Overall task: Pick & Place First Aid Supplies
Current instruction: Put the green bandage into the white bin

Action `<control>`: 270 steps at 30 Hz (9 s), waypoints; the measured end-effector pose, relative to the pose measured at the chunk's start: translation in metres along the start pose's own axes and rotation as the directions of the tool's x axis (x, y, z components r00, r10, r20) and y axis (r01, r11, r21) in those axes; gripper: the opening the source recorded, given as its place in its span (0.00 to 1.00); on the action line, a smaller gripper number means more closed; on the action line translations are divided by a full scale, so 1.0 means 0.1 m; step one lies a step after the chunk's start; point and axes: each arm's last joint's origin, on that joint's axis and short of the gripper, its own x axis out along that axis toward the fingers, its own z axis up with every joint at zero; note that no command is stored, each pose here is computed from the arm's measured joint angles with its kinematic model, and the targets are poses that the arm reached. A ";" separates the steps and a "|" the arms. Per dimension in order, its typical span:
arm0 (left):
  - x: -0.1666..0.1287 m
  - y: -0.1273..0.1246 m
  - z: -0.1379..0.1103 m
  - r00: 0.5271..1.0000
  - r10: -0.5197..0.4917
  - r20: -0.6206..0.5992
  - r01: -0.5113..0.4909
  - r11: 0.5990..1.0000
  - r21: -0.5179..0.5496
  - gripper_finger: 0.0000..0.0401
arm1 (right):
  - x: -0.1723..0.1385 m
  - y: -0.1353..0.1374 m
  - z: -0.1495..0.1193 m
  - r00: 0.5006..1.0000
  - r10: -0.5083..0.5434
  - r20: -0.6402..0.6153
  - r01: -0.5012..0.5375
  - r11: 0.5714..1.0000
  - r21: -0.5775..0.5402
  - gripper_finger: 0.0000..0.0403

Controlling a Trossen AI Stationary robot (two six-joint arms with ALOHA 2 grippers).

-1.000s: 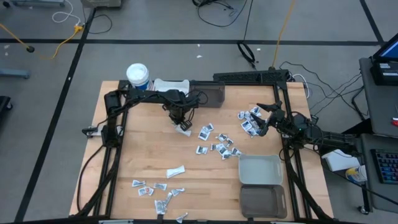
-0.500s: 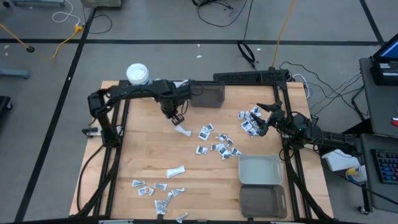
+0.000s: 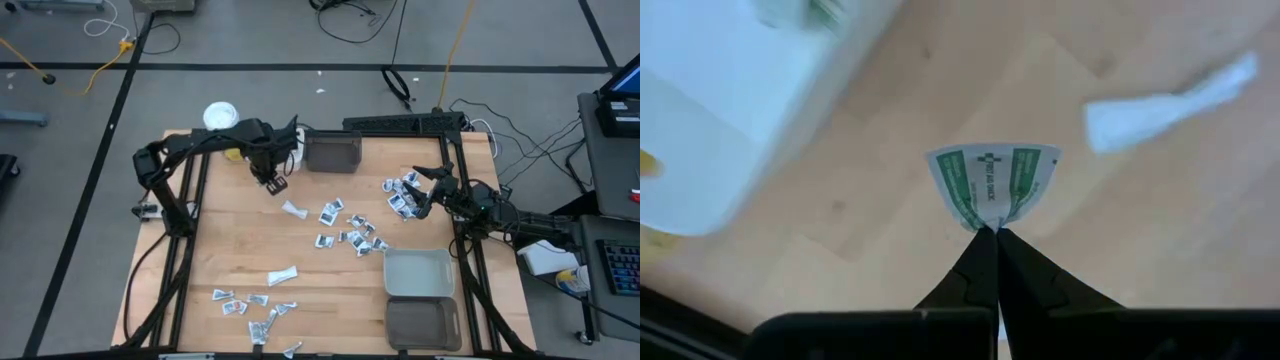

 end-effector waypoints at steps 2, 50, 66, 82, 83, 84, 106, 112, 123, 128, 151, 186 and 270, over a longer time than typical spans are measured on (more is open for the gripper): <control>-0.04 0.08 0.05 1.000 -0.004 0.013 0.004 1.000 0.000 0.00 | 0.00 0.00 0.00 1.000 0.000 0.000 0.000 1.000 0.000 0.69; 0.34 0.87 0.98 0.995 0.094 0.038 -0.095 0.995 0.023 0.00 | 0.00 0.00 0.00 1.000 0.000 0.000 0.000 1.000 0.000 0.69; 0.43 0.84 0.99 0.994 0.093 0.054 -0.093 0.996 -0.010 0.12 | 0.00 0.00 0.00 1.000 0.000 0.000 0.000 1.000 0.000 0.69; 0.43 0.84 0.97 0.996 0.085 0.029 -0.086 0.996 0.019 0.75 | 0.00 0.00 0.00 1.000 0.000 0.000 0.000 1.000 0.000 0.69; 0.43 0.84 0.96 0.996 0.088 0.028 -0.089 0.995 0.038 0.78 | 0.00 0.00 0.00 1.000 0.000 0.000 0.000 1.000 0.000 0.69; 0.42 0.84 0.96 0.995 0.091 0.028 -0.093 0.993 0.075 0.80 | 0.00 0.00 0.00 1.000 0.000 0.000 0.000 1.000 0.000 0.69; 0.13 0.55 0.89 0.934 0.329 0.136 -0.282 0.449 0.848 0.77 | 0.00 0.00 0.00 1.000 0.000 0.000 0.000 1.000 0.000 0.69; 0.02 0.23 0.84 0.928 0.315 0.197 -0.318 0.395 0.862 0.74 | 0.00 0.00 0.00 1.000 0.000 0.000 0.000 1.000 0.000 0.69; -0.07 -0.35 0.67 0.924 0.281 0.259 -0.358 0.397 0.845 0.78 | 0.00 0.00 0.00 1.000 0.000 0.000 0.000 1.000 0.000 0.69; -0.05 -0.65 0.58 0.931 0.251 0.266 -0.349 0.390 0.852 0.79 | 0.00 0.00 0.00 1.000 0.000 0.000 0.000 1.000 0.000 0.69; 0.05 -1.19 0.23 0.998 -0.032 0.045 -0.021 0.538 0.843 0.77 | 0.00 0.00 0.00 1.000 0.000 0.000 0.000 1.000 0.000 0.69; 0.97 -1.07 0.18 0.987 -0.108 0.118 -0.045 0.519 0.854 0.53 | 0.00 0.00 0.00 1.000 0.000 0.000 0.000 1.000 0.000 0.69; -0.17 1.05 0.72 0.987 -0.016 0.159 -0.056 0.896 0.440 0.01 | 0.00 0.00 0.00 1.000 0.000 0.000 0.000 1.000 0.000 0.69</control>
